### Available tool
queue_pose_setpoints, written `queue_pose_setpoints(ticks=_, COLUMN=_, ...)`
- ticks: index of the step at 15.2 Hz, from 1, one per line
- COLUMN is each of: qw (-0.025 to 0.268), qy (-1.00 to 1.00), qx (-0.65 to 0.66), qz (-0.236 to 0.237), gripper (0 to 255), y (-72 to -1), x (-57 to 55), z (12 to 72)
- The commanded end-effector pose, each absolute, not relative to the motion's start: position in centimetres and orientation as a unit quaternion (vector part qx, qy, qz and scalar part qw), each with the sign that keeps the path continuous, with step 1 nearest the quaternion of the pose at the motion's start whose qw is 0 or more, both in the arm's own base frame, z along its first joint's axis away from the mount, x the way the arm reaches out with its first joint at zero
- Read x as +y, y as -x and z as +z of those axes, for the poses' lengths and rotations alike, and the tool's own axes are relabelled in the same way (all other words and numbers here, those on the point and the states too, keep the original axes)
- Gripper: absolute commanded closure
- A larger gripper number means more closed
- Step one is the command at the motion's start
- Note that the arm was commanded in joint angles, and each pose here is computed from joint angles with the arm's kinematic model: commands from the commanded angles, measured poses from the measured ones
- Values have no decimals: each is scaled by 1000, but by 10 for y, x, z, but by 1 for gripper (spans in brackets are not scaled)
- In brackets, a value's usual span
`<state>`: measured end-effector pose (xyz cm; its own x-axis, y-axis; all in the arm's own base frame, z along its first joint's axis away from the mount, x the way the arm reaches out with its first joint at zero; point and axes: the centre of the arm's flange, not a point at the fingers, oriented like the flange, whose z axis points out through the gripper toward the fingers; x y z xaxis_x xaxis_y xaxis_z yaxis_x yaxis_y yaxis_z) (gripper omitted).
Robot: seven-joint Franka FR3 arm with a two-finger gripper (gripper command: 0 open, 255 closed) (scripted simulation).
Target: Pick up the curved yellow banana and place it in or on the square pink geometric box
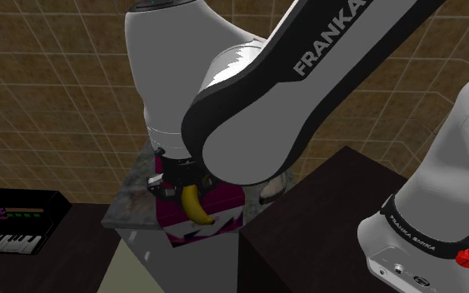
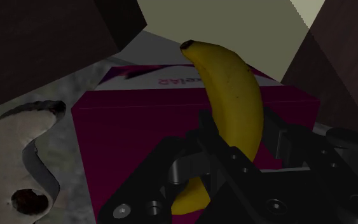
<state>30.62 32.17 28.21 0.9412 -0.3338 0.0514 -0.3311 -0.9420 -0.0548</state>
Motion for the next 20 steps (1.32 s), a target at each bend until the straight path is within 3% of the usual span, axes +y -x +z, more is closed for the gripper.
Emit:
queue_pose_setpoints(ticks=1, qw=23, qy=985, qx=169, qz=-30, gripper=255, y=-306, x=322, z=282)
queue_pose_setpoints(ticks=8, qw=23, qy=985, qx=169, qz=-30, gripper=255, y=-306, x=322, z=282)
queue_pose_setpoints(ticks=20, qw=23, qy=985, qx=169, qz=-30, gripper=255, y=-306, x=322, z=345)
